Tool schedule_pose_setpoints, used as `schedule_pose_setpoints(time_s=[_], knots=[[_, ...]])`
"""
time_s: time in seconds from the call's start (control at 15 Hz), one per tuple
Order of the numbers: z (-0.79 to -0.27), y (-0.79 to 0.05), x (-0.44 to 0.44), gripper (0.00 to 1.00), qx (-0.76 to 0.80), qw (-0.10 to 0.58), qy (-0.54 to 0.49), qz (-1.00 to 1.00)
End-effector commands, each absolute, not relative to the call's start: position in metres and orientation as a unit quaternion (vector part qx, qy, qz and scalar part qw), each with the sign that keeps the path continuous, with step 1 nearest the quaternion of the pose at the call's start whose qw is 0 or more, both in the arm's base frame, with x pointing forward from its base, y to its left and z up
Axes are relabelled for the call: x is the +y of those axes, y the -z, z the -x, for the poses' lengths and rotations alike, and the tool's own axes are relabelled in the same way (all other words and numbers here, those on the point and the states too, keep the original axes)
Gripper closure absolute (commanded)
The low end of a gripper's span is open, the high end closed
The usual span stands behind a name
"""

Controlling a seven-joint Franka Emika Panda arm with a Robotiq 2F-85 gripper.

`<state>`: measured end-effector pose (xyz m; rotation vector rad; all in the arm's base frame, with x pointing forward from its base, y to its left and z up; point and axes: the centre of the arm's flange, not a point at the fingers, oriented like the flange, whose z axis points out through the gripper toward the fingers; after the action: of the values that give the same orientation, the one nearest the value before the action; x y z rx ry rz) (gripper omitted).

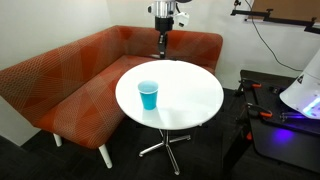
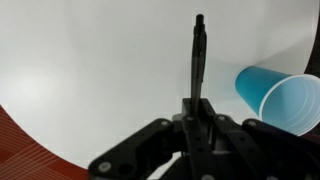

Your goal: Put the pen in the cup

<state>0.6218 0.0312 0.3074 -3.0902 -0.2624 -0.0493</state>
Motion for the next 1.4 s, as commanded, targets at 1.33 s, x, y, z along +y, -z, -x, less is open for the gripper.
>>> schedule_pose_setpoints(time_s=[1.33], knots=[[-0.6214, -0.3028, 0.0312, 0.90, -0.084, 0.020, 0.012, 0.996]])
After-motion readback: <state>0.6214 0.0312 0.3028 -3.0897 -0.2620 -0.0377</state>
